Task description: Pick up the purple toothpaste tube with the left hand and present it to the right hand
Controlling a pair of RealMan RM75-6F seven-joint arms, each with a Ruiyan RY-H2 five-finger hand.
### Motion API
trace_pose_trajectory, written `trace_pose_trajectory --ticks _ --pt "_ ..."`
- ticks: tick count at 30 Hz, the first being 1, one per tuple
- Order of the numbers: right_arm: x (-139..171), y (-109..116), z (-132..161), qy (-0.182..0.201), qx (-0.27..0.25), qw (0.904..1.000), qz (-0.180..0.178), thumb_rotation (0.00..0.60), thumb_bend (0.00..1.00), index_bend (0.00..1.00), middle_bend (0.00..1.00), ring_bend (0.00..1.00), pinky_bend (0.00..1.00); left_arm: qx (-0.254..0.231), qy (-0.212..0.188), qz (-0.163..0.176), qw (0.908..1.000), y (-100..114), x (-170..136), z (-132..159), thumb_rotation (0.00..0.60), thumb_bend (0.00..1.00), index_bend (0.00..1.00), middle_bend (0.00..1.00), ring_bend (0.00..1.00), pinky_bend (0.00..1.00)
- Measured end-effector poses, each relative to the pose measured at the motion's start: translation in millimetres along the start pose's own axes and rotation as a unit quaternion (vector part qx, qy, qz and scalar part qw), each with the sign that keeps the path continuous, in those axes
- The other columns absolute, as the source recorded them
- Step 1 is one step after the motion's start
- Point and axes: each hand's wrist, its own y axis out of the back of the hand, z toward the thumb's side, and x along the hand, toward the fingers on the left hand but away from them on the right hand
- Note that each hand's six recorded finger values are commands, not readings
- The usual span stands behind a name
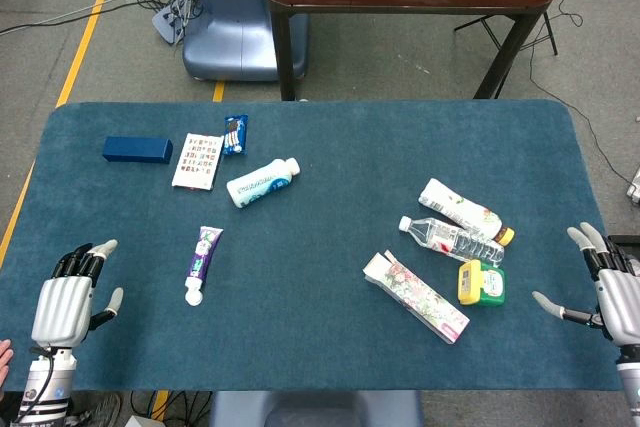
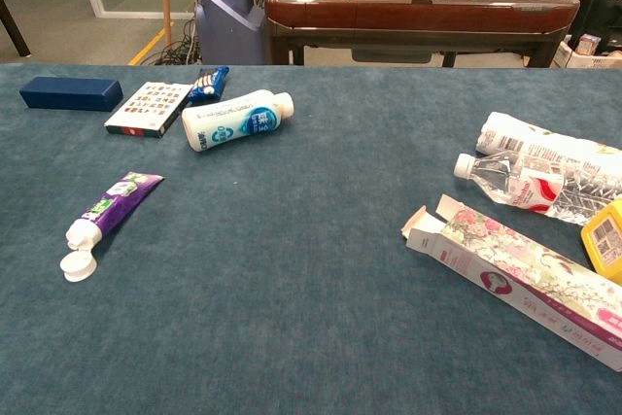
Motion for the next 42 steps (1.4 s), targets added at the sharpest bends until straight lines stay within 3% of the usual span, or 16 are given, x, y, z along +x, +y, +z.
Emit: trace_pose_trajectory --ticks 14,17,20,24,26,28,31,36,42 --pt "-1 11 10 0.028 -0.009 0.9993 -0.022 0.322 0.0 0.0 0.0 0.0 0.0 -0.013 -0.019 0.001 0.9997 1 5 6 0.6 0.33 0.17 0.23 0.13 0.14" --pt "-4 18 18 0.046 -0.005 0.9983 -0.034 0.322 0.0 0.0 0.0 0.0 0.0 -0.018 -0.042 -0.007 0.9989 0 11 10 0.6 0.35 0.17 0.24 0.13 0.14" --pt "-6 27 28 0.063 0.002 0.9969 -0.046 0.322 0.0 0.0 0.0 0.0 0.0 -0.028 -0.073 -0.021 0.9967 -1 20 18 0.6 0.43 0.19 0.25 0.13 0.14" --pt "-9 34 39 0.078 0.01 0.9956 -0.051 0.322 0.0 0.0 0.0 0.0 0.0 -0.049 -0.124 -0.058 0.9894 -7 36 34 0.6 0.48 0.22 0.3 0.13 0.14" --pt "-9 36 43 0.082 0.011 0.9953 -0.051 0.322 0.0 0.0 0.0 0.0 0.0 -0.053 -0.147 -0.079 0.9846 -11 43 43 0.568 0.49 0.23 0.31 0.13 0.13" --pt "-9 37 46 0.084 0.012 0.995 -0.052 0.321 0.0 0.0 0.0 0.0 0.0 -0.051 -0.172 -0.104 0.9782 -17 52 54 0.449 0.49 0.24 0.32 0.13 0.11" --pt "-8 38 45 0.082 0.012 0.9952 -0.051 0.322 0.0 0.0 0.0 0.0 0.0 -0.039 -0.206 -0.137 0.9681 -26 63 69 0.345 0.49 0.25 0.32 0.13 0.1" --pt "-5 38 41 0.075 0.01 0.9959 -0.051 0.322 0.0 0.0 0.0 0.0 0.0 -0.012 -0.248 -0.18 0.9518 -47 81 93 0.261 0.49 0.25 0.32 0.13 0.1" --pt "-2 37 35 0.068 0.009 0.9964 -0.051 0.322 0.0 0.0 0.0 0.0 0.0 0.012 -0.261 -0.211 0.9419 -74 96 107 0.221 0.49 0.25 0.32 0.12 0.08"
